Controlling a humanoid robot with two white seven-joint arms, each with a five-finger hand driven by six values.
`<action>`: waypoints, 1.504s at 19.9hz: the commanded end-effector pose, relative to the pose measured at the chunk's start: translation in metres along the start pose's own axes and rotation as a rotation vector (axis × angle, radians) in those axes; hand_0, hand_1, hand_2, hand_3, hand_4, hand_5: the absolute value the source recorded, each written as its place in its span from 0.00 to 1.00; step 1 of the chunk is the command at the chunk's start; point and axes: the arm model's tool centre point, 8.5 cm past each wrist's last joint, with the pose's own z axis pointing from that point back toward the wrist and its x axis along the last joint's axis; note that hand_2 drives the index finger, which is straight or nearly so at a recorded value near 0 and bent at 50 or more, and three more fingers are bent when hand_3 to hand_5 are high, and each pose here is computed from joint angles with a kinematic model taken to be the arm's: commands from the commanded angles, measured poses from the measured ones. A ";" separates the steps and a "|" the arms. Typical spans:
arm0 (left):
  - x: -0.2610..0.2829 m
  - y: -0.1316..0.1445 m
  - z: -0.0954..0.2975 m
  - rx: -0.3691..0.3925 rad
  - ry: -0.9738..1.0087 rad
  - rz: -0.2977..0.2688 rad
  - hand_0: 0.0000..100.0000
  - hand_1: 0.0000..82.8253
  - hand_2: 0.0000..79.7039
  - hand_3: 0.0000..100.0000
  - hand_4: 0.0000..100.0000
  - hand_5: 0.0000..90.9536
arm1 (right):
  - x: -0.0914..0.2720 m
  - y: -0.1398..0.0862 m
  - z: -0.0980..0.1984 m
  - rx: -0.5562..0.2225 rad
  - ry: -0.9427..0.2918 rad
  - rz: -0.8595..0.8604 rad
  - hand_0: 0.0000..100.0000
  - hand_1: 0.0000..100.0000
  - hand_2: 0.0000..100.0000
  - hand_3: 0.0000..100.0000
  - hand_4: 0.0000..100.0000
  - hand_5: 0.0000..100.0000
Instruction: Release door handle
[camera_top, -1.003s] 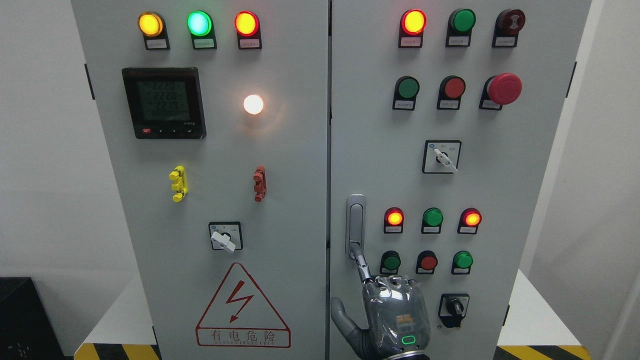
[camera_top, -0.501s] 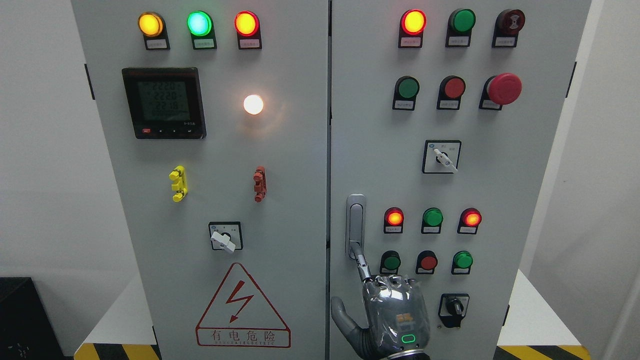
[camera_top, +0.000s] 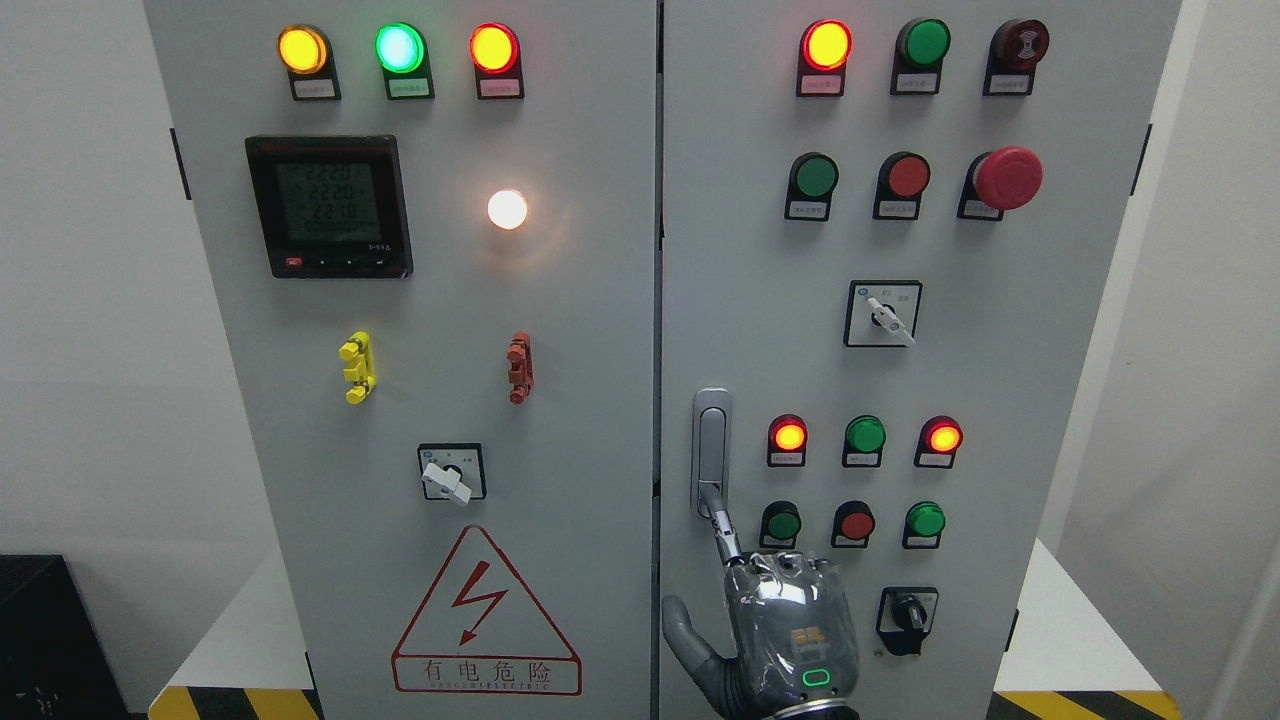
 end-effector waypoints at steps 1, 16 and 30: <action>0.005 -0.001 -0.001 -0.003 -0.014 -0.021 0.00 0.00 0.03 0.08 0.01 0.00 | -0.005 0.003 0.000 0.010 0.013 0.005 0.39 0.27 0.00 1.00 1.00 0.99; 0.006 -0.001 -0.001 -0.002 -0.016 -0.021 0.00 0.00 0.03 0.08 0.01 0.00 | -0.005 0.008 0.001 0.045 0.013 0.002 0.39 0.27 0.00 1.00 1.00 0.99; 0.005 -0.001 -0.001 -0.003 -0.014 -0.021 0.00 0.00 0.03 0.08 0.01 0.00 | 0.001 0.010 0.003 0.053 0.002 -0.008 0.38 0.27 0.00 1.00 1.00 0.99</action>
